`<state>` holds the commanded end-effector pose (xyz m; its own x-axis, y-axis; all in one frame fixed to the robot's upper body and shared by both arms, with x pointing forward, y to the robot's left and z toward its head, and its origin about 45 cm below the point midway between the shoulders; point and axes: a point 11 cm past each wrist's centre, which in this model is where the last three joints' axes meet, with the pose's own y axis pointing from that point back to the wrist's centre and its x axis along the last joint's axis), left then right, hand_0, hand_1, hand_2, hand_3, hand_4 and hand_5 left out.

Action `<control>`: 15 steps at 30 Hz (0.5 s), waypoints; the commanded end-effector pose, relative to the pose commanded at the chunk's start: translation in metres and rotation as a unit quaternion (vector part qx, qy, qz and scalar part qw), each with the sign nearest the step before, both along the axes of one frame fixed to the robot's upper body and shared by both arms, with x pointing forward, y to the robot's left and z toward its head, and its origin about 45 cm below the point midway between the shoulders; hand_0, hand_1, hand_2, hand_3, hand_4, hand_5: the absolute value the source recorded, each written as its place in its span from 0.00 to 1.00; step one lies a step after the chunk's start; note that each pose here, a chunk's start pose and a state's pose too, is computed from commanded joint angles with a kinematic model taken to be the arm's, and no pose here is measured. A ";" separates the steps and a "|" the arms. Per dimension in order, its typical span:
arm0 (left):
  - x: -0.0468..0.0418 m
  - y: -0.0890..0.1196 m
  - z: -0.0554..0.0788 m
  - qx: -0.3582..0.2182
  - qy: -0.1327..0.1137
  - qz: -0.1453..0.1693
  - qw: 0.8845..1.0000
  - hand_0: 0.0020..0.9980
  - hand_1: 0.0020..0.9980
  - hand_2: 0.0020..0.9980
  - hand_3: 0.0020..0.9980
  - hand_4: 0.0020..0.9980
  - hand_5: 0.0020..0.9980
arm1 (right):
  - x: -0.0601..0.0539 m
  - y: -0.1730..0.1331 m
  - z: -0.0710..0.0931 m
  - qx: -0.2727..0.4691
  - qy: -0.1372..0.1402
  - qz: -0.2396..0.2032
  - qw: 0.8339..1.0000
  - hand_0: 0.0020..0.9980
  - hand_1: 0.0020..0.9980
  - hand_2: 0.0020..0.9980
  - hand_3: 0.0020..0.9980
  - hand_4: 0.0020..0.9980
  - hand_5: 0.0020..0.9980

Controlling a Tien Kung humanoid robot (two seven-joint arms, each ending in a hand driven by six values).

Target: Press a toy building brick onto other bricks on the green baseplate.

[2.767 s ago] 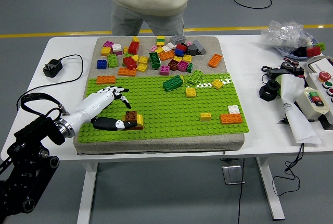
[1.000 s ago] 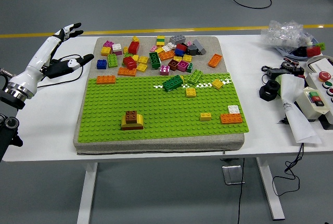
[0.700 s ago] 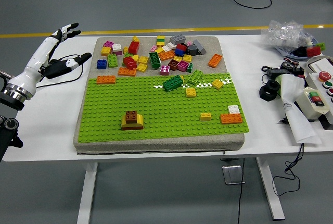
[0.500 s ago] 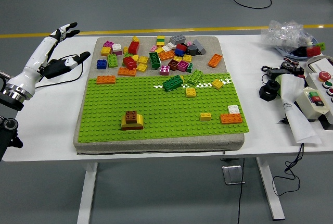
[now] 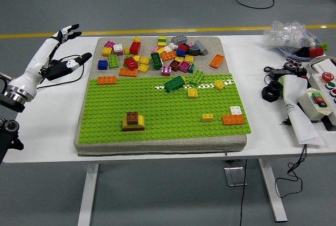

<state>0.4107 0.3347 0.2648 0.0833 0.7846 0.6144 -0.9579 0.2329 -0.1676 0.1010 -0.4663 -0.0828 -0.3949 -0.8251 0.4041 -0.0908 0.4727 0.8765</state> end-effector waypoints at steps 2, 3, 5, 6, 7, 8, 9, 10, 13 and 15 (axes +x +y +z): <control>0.0020 -0.001 0.002 -0.003 -0.002 0.001 1.000 1.00 0.92 0.88 0.95 0.88 0.71 | 0.001 0.000 0.000 0.000 -0.002 -0.003 1.000 0.80 0.73 0.75 0.74 1.00 0.66; 0.0029 -0.001 0.003 -0.004 -0.003 0.001 1.000 1.00 0.92 0.88 0.95 0.88 0.71 | 0.002 0.000 0.000 0.000 -0.003 -0.004 1.000 0.80 0.73 0.75 0.74 1.00 0.66; 0.0043 -0.002 0.005 -0.006 -0.005 0.000 1.000 1.00 0.92 0.88 0.95 0.88 0.71 | 0.003 -0.001 0.001 0.000 -0.006 -0.005 1.000 0.80 0.73 0.75 0.74 1.00 0.66; 0.0053 -0.003 0.007 -0.006 -0.006 -0.001 1.000 1.00 0.92 0.88 0.95 0.88 0.71 | 0.004 -0.001 0.001 0.000 -0.007 -0.006 1.000 0.80 0.73 0.75 0.74 1.00 0.66; 0.0058 -0.003 0.008 -0.006 -0.007 -0.001 1.000 1.00 0.92 0.88 0.95 0.88 0.71 | 0.005 -0.001 0.002 0.000 -0.008 -0.007 1.000 0.80 0.73 0.75 0.74 1.00 0.66; 0.0061 -0.003 0.008 -0.006 -0.008 -0.001 1.000 1.00 0.91 0.88 0.95 0.87 0.70 | 0.005 -0.001 0.002 0.000 -0.009 -0.007 1.000 0.80 0.73 0.75 0.74 1.00 0.66; 0.0067 -0.003 0.009 -0.007 -0.009 -0.001 1.000 1.00 0.91 0.88 0.95 0.87 0.70 | 0.006 -0.002 0.002 0.000 -0.010 -0.008 1.000 0.80 0.73 0.75 0.74 1.00 0.66; 0.0073 -0.003 0.011 -0.007 -0.011 -0.001 1.000 1.00 0.91 0.88 0.95 0.87 0.70 | 0.007 -0.002 0.003 0.000 -0.011 -0.008 1.000 0.80 0.73 0.75 0.74 1.00 0.66; 0.0083 -0.003 0.012 -0.007 -0.011 0.001 1.000 1.00 0.91 0.87 0.95 0.86 0.70 | 0.010 -0.003 0.004 0.001 -0.015 -0.008 1.000 0.80 0.73 0.75 0.74 1.00 0.66; 0.0084 -0.003 0.011 -0.007 -0.009 0.001 1.000 1.00 0.91 0.87 0.95 0.86 0.70 | 0.011 -0.003 0.004 0.001 -0.015 -0.007 1.000 0.80 0.73 0.75 0.74 1.00 0.66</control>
